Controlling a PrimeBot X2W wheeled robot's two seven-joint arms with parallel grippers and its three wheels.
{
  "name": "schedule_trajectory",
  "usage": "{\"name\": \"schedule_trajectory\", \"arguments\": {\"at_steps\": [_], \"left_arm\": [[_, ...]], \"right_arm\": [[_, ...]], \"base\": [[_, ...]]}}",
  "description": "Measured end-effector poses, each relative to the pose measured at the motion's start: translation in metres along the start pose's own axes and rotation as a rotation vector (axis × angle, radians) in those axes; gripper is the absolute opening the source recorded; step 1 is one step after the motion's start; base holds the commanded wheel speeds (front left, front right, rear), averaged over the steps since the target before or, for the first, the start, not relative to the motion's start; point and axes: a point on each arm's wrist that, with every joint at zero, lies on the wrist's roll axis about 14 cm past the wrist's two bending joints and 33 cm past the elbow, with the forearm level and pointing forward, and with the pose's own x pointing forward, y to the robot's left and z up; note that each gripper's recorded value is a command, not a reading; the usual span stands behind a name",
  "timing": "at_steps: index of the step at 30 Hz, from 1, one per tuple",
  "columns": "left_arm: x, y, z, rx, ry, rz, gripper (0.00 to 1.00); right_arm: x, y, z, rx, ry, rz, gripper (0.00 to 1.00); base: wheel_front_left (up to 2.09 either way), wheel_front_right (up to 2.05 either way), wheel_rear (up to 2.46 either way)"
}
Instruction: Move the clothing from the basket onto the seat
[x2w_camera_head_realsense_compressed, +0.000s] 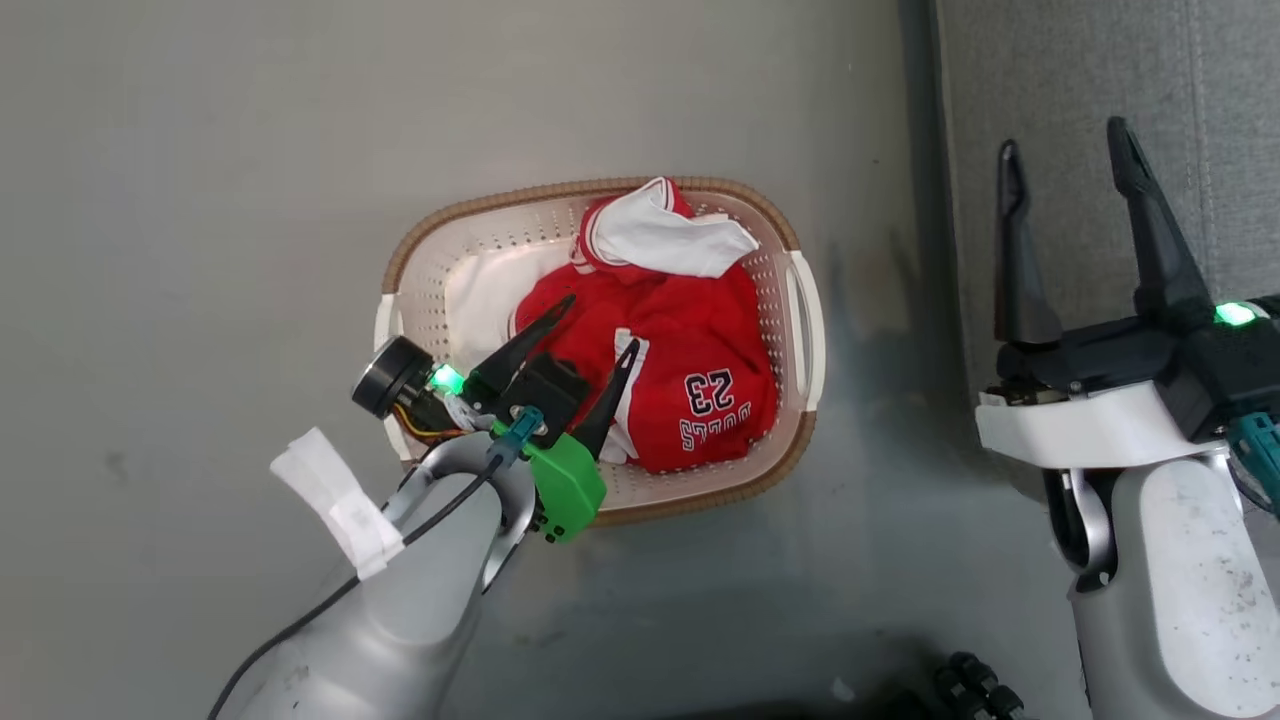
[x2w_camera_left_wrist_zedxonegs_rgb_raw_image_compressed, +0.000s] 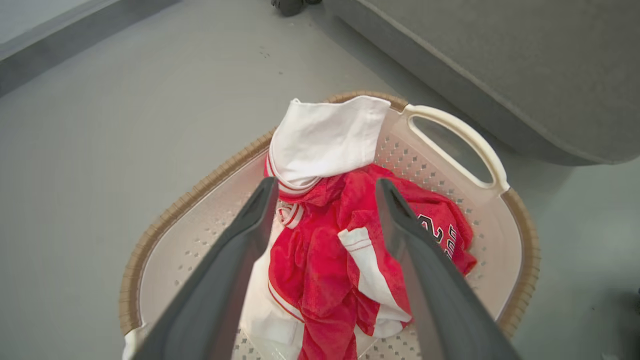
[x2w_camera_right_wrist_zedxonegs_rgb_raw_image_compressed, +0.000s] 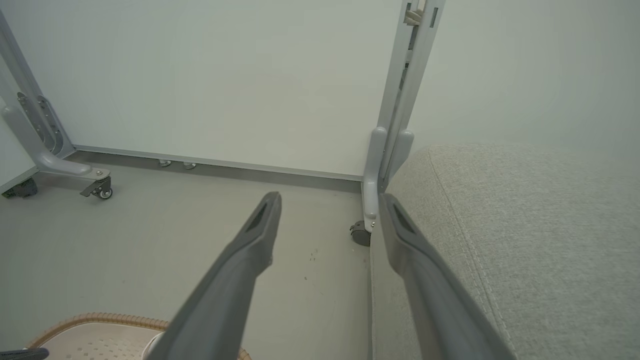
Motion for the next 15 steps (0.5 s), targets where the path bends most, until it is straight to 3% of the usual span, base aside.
{"name": "schedule_trajectory", "arguments": {"at_steps": [9,15], "left_arm": [[0.026,-0.029,-0.088,-0.042,0.248,-0.166,1.00],[0.042,-0.044,-0.112,-0.060,0.302,-0.246,1.00]], "right_arm": [[0.009,-0.005,-0.037,-0.032,0.061,0.003,1.00],[0.010,-0.014,-0.053,-0.057,0.086,-0.013,1.00]], "base": [[0.00,0.00,0.00],[0.00,0.00,0.00]]}}
